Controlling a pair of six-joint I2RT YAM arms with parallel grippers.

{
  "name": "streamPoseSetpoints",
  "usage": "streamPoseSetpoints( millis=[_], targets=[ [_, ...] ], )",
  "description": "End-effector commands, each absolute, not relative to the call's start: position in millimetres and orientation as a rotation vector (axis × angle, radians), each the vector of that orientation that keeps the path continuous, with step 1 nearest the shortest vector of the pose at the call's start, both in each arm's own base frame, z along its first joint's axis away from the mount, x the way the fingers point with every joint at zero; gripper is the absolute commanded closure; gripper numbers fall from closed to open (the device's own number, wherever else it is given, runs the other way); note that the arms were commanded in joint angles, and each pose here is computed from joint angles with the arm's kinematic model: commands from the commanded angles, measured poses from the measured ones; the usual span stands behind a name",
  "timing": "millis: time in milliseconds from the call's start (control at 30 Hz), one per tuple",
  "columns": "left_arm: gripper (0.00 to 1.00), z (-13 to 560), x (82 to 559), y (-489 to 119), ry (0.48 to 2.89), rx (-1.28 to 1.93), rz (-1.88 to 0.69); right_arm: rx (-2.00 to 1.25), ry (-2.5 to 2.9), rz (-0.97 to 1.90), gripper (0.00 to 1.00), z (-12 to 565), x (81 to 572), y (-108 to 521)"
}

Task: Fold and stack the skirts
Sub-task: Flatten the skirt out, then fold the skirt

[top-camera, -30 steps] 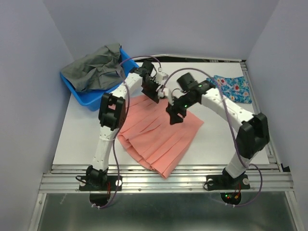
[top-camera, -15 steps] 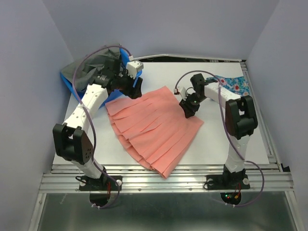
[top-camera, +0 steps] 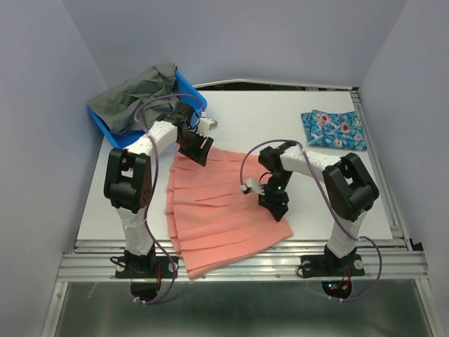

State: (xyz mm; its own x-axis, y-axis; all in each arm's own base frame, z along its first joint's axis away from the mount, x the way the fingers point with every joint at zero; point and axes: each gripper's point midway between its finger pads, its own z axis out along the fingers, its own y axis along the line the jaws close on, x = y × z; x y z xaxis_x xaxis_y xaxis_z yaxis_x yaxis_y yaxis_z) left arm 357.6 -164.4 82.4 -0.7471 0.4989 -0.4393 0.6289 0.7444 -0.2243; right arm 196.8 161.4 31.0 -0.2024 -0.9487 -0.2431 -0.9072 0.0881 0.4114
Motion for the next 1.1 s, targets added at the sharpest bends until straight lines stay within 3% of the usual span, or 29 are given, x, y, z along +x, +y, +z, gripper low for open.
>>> streamPoseSetpoints(
  millis=[0, 133, 233, 333, 433, 467, 533, 633, 833, 1067],
  targets=[
    [0.34, 56.3, 363.7, -185.0, 2.629, 1.029, -0.483, 1.769, -2.039, -1.044, 0.50, 82.6, 123.6, 189.8],
    [0.44, 30.4, 343.0, -206.0, 2.678, 1.175, -0.554, 1.790, -2.124, -1.100, 0.49, 105.5, 137.7, 208.6],
    [0.50, 24.4, 319.0, -212.7, 2.679, 1.279, -0.601, 1.734, -2.395, -1.173, 0.47, 128.7, 195.9, 216.2],
    [0.51, 35.1, 300.7, -213.5, 2.655, 1.355, -0.699, 1.573, -2.755, -1.238, 0.46, 151.8, 287.2, 193.2],
    [0.41, 73.5, 314.1, -216.9, 2.521, 1.390, -0.743, 1.482, -3.010, -1.184, 0.43, 161.9, 364.5, 166.9],
    [0.30, 86.4, 322.9, -217.8, 2.474, 1.389, -0.741, 1.492, -3.050, -1.164, 0.42, 161.4, 381.9, 163.6],
    [0.22, 124.7, 351.2, -221.8, 2.343, 1.377, -0.698, 1.539, -3.107, -1.118, 0.39, 170.3, 411.2, 164.9],
    [0.01, 164.3, 402.5, -216.9, 2.203, 1.308, -0.569, 1.546, -3.097, -1.127, 0.32, 154.1, 441.7, 170.6],
    [0.01, 157.2, 467.3, -188.4, 2.224, 1.263, -0.380, 1.544, -2.934, -1.154, 0.27, 99.9, 446.4, 171.3],
    [0.01, 121.8, 482.6, -178.5, 2.194, 1.411, -0.300, 1.619, -2.784, -1.157, 0.28, 69.4, 418.3, 178.6]
  ],
)
